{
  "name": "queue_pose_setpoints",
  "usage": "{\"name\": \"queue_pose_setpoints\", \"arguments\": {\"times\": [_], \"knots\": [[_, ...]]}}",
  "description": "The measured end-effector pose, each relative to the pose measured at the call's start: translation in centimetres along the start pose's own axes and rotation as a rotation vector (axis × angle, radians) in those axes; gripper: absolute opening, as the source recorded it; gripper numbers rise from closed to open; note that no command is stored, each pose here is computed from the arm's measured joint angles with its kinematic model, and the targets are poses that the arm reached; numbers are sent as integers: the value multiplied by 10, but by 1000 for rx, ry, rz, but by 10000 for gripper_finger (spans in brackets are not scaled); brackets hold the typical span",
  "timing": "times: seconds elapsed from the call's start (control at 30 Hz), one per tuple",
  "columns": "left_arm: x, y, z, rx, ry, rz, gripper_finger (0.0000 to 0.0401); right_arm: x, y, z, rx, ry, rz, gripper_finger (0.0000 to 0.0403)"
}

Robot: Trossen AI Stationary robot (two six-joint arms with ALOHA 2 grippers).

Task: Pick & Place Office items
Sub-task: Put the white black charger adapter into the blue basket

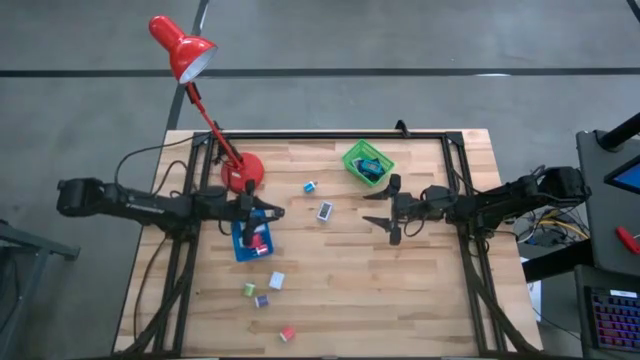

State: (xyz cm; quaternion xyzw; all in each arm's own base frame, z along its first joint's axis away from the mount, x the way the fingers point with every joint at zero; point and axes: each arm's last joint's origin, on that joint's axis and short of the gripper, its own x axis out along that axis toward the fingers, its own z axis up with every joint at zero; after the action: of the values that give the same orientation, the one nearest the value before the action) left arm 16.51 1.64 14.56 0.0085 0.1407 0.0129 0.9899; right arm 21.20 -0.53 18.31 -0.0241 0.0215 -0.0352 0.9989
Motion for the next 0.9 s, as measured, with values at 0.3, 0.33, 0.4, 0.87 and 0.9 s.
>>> {"name": "queue_pose_setpoints", "arguments": {"times": [0.3,0.33,0.4,0.87,0.9], "knots": [[8,-10,18,-8,264,76,118,0,0,-1,-4,10,1,263],[8,-12,20,-11,288,78,118,0,0,-1,-4,10,1,263],[8,-15,26,-9,330,91,118,0,0,-1,-4,11,0,263],[-8,-31,47,-41,561,172,118,0,0,-3,-6,28,2,262],[-9,-31,45,-48,575,178,118,0,0,-3,-6,28,2,263]]}}
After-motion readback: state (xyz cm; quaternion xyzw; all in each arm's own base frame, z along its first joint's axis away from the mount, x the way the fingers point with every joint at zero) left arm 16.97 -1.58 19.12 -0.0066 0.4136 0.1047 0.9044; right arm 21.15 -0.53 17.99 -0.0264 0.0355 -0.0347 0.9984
